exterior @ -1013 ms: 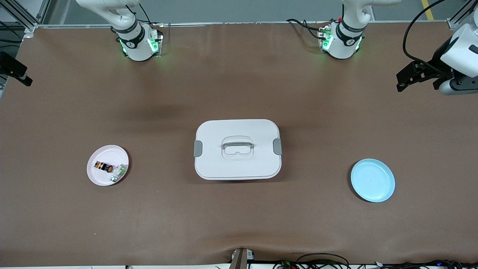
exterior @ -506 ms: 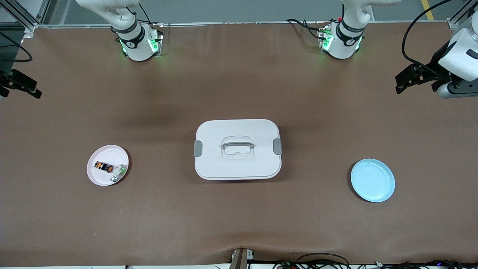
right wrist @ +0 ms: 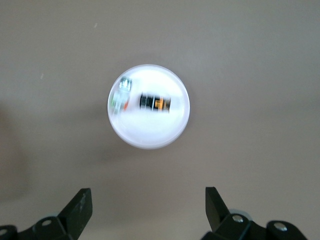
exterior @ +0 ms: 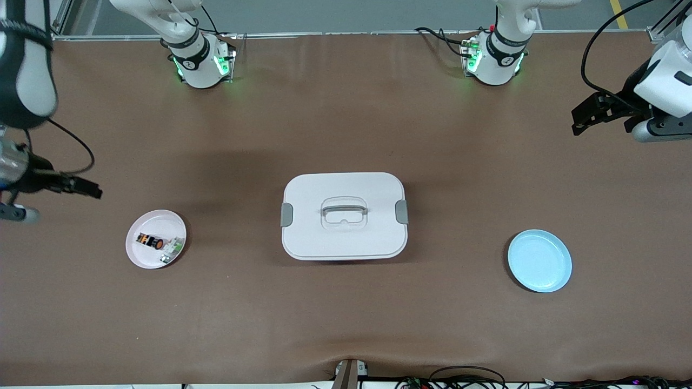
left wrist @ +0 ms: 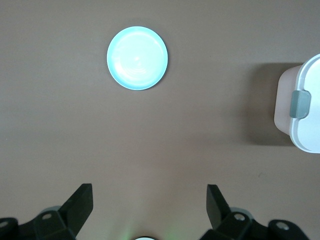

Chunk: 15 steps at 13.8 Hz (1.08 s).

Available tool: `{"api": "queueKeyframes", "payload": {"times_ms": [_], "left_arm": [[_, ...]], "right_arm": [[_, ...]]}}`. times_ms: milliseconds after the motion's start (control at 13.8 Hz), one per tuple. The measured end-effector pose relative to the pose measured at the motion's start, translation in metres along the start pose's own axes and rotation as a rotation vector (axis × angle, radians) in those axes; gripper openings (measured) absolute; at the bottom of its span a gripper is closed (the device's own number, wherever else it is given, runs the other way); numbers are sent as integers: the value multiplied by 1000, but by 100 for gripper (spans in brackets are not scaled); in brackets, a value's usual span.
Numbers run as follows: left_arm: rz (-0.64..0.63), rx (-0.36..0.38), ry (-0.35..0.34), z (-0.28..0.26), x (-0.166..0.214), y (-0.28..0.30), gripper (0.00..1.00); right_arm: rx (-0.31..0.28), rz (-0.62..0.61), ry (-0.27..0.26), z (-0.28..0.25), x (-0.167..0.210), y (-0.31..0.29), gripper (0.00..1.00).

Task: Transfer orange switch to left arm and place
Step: 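Reach the right gripper down to the orange switch on the white plate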

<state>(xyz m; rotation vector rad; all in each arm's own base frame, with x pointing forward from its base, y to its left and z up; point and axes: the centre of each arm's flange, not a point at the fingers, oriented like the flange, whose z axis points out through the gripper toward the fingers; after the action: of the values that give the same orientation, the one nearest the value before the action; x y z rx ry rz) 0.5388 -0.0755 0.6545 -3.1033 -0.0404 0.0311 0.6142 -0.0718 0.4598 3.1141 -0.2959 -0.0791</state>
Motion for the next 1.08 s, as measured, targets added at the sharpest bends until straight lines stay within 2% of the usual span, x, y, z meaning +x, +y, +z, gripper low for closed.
{"api": "queueKeyframes", "payload": {"times_ms": [289, 579, 868, 1085], "left_arm": [[3, -2, 6, -1, 0, 2, 100], [3, -2, 9, -1, 1, 2, 100], [3, -3, 11, 0, 2, 2, 100], [3, -3, 11, 0, 2, 2, 100]], "right_arm": [[3, 57, 13, 82, 27, 9, 100], [50, 115, -37, 156, 40, 13, 100], [73, 155, -24, 199, 49, 15, 100], [68, 164, -22, 224, 52, 14, 100]]}}
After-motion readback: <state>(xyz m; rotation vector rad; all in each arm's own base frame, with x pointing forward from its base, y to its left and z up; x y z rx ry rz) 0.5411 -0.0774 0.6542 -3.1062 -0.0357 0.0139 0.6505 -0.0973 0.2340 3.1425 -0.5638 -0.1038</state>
